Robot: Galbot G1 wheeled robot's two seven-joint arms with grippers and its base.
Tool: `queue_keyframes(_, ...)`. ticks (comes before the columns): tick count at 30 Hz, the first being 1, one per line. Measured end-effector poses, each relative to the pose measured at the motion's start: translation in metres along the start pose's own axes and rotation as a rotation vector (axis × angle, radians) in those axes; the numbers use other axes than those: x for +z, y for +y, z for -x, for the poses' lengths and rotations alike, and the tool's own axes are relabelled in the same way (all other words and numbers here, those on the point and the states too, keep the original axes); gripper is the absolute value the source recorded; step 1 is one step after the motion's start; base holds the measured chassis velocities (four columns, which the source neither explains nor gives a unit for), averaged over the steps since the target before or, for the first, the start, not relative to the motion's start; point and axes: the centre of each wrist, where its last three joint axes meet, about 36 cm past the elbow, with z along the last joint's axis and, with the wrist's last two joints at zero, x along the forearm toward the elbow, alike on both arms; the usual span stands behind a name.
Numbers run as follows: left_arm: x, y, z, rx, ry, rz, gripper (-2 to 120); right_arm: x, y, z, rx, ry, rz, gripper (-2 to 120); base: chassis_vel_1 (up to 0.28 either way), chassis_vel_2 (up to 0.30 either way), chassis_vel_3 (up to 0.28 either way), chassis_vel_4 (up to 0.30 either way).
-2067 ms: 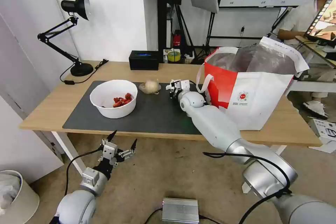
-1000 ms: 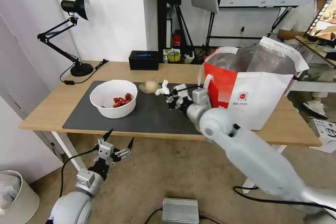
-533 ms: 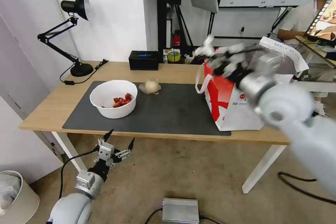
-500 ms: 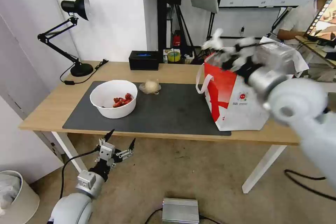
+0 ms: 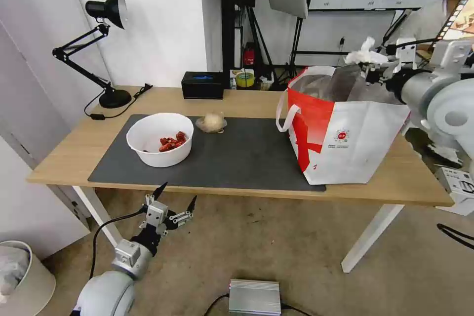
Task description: Pick up the trash from the table and place it into the takeout bag.
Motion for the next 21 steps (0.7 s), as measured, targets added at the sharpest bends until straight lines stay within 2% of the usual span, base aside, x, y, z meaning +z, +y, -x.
queue_keyframes(8, -0.001, 0.001, -0.002, -0.001, 0.005, 0.003, 100, 0.008, 0.006, 0.015, 0.045, 0.078, 0.047, 2, 0.0, 0.0, 0.0, 0.0)
queue_keyframes(10, -0.001, 0.0, -0.002, -0.001, 0.006, 0.002, 100, 0.009, 0.007, 0.015, 0.046, 0.083, 0.049, 11, 0.0, 0.0, 0.0, 0.0)
queue_keyframes(11, -0.001, 0.0, -0.002, -0.001, 0.006, 0.002, 100, 0.009, 0.007, 0.015, 0.046, 0.083, 0.049, 11, 0.0, 0.0, 0.0, 0.0)
queue_keyframes(14, 0.0, 0.0, -0.003, -0.001, 0.007, 0.001, 100, 0.008, 0.007, 0.012, 0.043, 0.08, 0.043, 26, 0.0, 0.0, 0.0, 0.0)
queue_keyframes(15, 0.0, 0.0, -0.003, -0.001, 0.007, 0.001, 100, 0.008, 0.007, 0.012, 0.043, 0.08, 0.043, 26, 0.0, 0.0, 0.0, 0.0)
queue_keyframes(17, -0.001, -0.002, -0.001, 0.001, 0.004, -0.001, 100, 0.007, 0.009, 0.008, 0.04, 0.075, 0.031, 37, 0.0, 0.0, 0.0, 0.0)
queue_keyframes(18, -0.001, -0.002, -0.001, 0.001, 0.004, -0.001, 100, 0.007, 0.009, 0.008, 0.04, 0.075, 0.031, 37, 0.0, 0.0, 0.0, 0.0)
queue_keyframes(20, -0.001, -0.002, -0.001, 0.003, 0.001, -0.002, 100, 0.008, 0.009, 0.005, 0.04, 0.074, 0.025, 48, 0.0, 0.0, 0.0, 0.0)
queue_keyframes(21, -0.001, -0.002, -0.001, 0.003, 0.001, -0.002, 100, 0.008, 0.009, 0.005, 0.04, 0.074, 0.025, 48, 0.0, 0.0, 0.0, 0.0)
